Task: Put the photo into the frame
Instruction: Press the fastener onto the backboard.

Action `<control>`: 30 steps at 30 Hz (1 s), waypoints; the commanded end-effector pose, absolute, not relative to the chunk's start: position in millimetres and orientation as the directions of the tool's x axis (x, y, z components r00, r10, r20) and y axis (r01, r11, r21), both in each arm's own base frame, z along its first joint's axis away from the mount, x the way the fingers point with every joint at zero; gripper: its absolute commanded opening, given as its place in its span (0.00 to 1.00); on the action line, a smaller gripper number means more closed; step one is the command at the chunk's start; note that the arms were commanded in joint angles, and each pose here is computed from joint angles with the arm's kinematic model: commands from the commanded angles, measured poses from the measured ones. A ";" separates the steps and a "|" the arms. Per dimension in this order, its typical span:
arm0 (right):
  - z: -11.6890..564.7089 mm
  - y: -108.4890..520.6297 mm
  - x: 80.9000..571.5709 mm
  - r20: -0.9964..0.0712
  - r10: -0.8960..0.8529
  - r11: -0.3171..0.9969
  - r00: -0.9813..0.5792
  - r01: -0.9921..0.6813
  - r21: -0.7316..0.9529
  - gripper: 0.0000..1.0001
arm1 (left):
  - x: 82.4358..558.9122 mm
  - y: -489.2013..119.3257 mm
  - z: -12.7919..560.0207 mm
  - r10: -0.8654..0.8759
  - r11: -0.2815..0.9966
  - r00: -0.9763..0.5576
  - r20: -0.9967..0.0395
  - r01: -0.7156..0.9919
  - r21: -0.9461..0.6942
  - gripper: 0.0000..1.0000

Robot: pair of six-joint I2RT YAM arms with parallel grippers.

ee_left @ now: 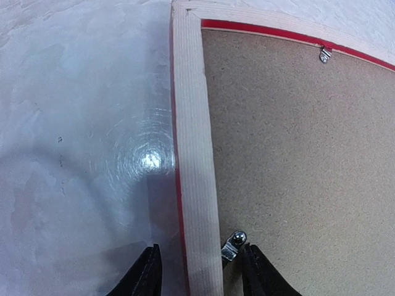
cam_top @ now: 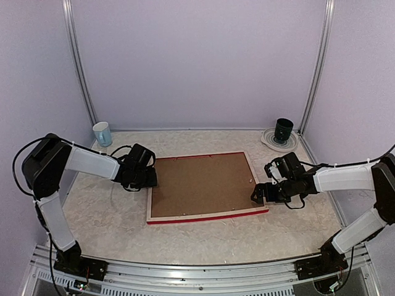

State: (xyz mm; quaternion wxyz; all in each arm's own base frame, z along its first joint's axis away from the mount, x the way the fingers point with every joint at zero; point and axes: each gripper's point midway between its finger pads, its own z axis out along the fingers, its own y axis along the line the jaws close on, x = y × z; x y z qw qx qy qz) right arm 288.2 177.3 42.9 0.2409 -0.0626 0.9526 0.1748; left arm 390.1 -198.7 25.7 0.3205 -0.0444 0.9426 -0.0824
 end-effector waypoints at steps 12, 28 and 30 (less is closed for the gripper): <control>43.2 181.2 287.7 -0.479 -0.039 0.926 -0.877 -0.211 0.312 0.99 | 388.7 -179.7 7.3 -0.122 0.990 -0.807 -0.578 -0.055 -0.131 0.38; 44.4 178.3 289.4 -0.486 -0.044 0.933 -0.873 -0.210 0.294 0.99 | 384.0 -172.5 1.9 -0.128 0.990 -0.809 -0.574 -0.069 -0.125 0.18; 49.9 178.4 292.1 -0.500 -0.049 0.933 -0.865 -0.218 0.286 0.99 | 384.3 -173.6 3.3 -0.128 0.989 -0.809 -0.574 -0.064 -0.130 0.23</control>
